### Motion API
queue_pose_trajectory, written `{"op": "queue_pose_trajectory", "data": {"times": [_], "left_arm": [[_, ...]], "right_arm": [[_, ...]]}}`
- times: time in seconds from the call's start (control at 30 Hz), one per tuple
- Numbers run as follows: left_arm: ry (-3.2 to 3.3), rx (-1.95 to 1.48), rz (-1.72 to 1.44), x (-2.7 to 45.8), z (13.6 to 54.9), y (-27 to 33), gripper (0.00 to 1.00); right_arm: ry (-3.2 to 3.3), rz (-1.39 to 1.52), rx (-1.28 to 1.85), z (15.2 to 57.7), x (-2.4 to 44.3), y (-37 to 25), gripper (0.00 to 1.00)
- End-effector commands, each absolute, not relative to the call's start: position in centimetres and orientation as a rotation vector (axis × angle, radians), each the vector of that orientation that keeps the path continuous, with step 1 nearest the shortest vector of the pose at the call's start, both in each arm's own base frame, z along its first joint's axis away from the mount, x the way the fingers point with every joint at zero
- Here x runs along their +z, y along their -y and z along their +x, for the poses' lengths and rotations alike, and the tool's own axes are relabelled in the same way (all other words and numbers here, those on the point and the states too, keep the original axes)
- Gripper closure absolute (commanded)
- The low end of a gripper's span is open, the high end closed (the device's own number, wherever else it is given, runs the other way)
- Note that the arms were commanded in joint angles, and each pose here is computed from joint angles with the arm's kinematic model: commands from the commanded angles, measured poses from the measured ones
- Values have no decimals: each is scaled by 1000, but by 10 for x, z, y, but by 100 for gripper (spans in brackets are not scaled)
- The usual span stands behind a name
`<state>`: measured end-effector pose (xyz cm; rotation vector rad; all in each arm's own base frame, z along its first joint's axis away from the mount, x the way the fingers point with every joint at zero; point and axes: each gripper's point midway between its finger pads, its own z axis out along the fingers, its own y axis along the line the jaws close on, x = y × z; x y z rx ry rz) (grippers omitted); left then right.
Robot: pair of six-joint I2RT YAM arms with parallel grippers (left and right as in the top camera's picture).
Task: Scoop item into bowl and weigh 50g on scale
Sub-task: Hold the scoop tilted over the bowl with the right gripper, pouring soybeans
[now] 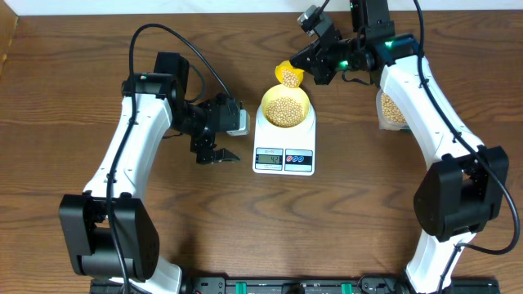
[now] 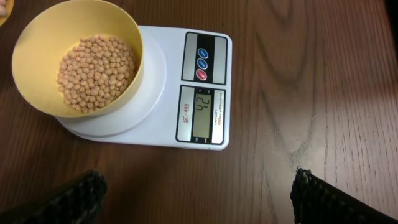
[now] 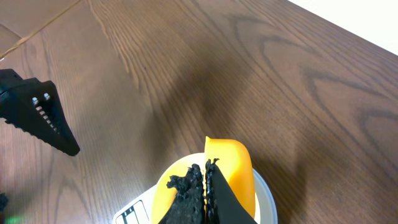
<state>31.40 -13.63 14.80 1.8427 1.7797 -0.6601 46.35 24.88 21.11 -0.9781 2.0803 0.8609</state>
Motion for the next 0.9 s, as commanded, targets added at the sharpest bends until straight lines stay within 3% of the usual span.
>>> {"op": "queue_pose_trajectory", "data": {"times": [0.0, 0.33, 0.43, 0.87], "left_arm": [[-1777, -675, 1847, 146, 311, 136, 2], [-1777, -675, 1847, 146, 311, 136, 2], [-1777, -675, 1847, 146, 311, 136, 2], [-1777, -675, 1847, 146, 311, 136, 2]], "right_arm": [[-2060, -972, 862, 462, 222, -248, 99], [-2059, -974, 865, 462, 222, -248, 99], [-1967, -1124, 860, 451, 221, -252, 99], [-1997, -1076, 843, 457, 221, -250, 99]]}}
